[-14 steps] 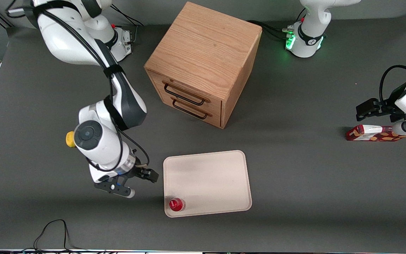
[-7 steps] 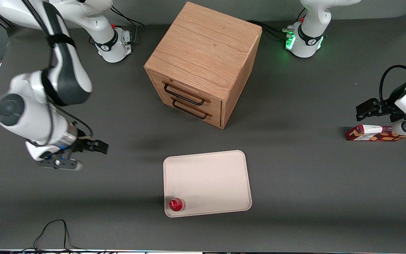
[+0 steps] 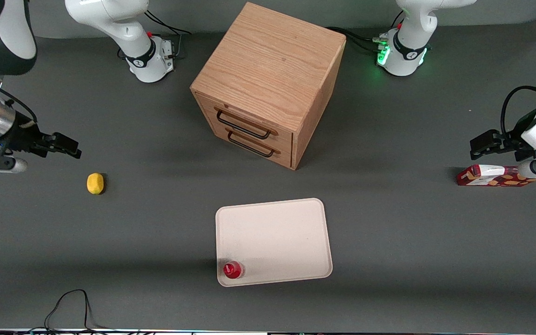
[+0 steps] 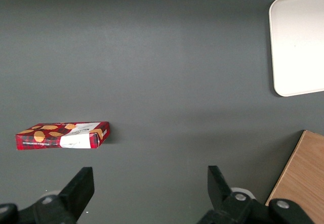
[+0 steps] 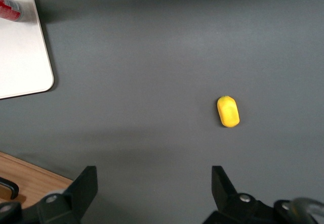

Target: Place coke bottle on tray

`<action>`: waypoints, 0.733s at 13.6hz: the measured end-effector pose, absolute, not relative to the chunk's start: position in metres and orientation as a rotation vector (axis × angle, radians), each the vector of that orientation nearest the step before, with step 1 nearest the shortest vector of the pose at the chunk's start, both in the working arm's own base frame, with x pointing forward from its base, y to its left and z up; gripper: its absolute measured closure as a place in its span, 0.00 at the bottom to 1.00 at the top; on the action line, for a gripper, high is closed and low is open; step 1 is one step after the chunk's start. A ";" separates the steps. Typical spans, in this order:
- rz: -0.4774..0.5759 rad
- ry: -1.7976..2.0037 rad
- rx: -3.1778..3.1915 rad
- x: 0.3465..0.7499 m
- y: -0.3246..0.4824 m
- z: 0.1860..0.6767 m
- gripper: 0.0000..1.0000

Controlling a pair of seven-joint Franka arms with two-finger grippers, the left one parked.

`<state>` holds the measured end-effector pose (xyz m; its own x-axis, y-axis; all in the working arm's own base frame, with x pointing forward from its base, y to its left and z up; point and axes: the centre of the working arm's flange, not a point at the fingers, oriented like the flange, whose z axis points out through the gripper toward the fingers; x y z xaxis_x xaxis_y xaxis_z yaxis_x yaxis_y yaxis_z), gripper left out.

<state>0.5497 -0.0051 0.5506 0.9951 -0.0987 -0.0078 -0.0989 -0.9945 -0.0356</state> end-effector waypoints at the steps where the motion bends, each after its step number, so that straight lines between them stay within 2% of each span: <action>1: 0.006 0.156 -3.100 0.547 -0.006 0.555 0.00; 10: -0.030 0.141 -3.103 0.548 -0.001 0.575 0.00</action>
<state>0.5475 -0.0010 0.5746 0.9957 -0.0912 0.0176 -0.0905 -0.9952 -0.0365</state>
